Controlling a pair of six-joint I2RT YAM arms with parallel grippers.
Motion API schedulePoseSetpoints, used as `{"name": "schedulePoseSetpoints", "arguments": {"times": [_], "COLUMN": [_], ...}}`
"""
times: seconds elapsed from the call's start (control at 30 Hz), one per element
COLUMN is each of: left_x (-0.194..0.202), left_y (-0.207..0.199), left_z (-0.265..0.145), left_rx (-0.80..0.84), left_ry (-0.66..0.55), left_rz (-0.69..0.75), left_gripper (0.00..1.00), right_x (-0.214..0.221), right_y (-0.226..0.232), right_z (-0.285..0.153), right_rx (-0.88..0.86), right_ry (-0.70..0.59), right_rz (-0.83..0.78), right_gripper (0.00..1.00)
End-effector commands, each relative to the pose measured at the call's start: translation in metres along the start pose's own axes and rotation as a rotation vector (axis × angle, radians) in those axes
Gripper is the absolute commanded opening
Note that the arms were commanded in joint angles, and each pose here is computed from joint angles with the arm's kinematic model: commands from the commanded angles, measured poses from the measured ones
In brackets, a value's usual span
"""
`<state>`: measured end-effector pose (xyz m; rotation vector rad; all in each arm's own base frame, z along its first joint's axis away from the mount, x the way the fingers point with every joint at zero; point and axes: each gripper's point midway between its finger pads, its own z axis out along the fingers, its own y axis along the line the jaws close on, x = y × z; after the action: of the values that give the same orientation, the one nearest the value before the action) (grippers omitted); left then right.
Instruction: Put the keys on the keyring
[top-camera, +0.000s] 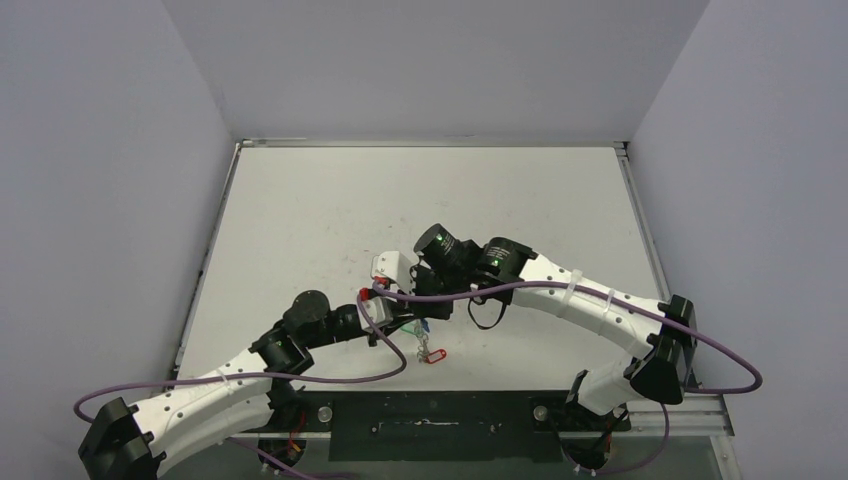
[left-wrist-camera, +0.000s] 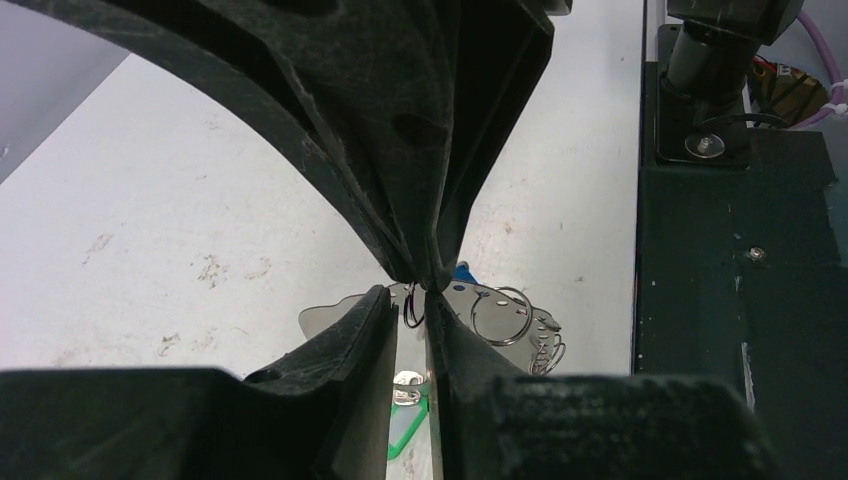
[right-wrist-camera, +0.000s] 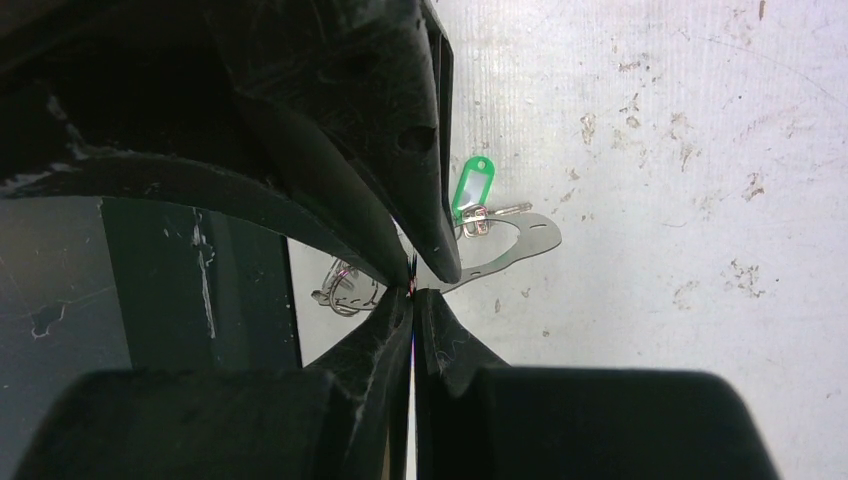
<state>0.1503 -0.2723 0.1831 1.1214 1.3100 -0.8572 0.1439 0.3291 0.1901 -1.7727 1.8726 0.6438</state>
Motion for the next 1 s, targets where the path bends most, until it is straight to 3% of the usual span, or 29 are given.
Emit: {"name": "schedulePoseSetpoints", "arguments": {"times": [0.0, 0.07, 0.2, 0.4, 0.53, 0.7, 0.8, 0.97], "left_x": [-0.043, -0.043, -0.04, -0.038, -0.038, -0.041, -0.042, -0.045], "left_y": [0.008, 0.008, 0.007, 0.006, 0.006, 0.008, 0.009, 0.007], "left_z": [0.005, 0.005, 0.006, 0.006, 0.004, 0.001, -0.001, -0.005], "left_rx": [-0.018, -0.013, -0.005, -0.003, -0.012, -0.041, -0.054, -0.061], "left_ry": [-0.113, -0.114, -0.101, -0.097, -0.108, -0.157, -0.189, -0.241], "left_rz": [0.039, 0.044, 0.048, 0.043, 0.035, 0.024, 0.02, 0.025], "left_gripper": [0.17, 0.16, 0.0, 0.0, 0.0, 0.0, 0.0, 0.0], "right_x": [-0.01, -0.009, -0.009, -0.01, -0.017, -0.024, -0.025, -0.023], "right_y": [-0.001, -0.001, -0.002, -0.006, -0.011, -0.02, -0.019, -0.021], "right_z": [0.003, 0.003, 0.003, 0.003, -0.001, -0.013, -0.022, -0.039], "right_rx": [0.008, 0.008, 0.011, 0.033, 0.061, 0.102, 0.073, 0.038], "right_ry": [-0.018, -0.016, -0.012, -0.016, -0.052, -0.14, -0.211, -0.352], "right_rz": [-0.023, -0.026, -0.03, -0.038, -0.039, -0.025, -0.035, -0.026], "right_gripper": [0.0, 0.0, 0.0, 0.0, 0.13, 0.43, 0.5, 0.52]}}
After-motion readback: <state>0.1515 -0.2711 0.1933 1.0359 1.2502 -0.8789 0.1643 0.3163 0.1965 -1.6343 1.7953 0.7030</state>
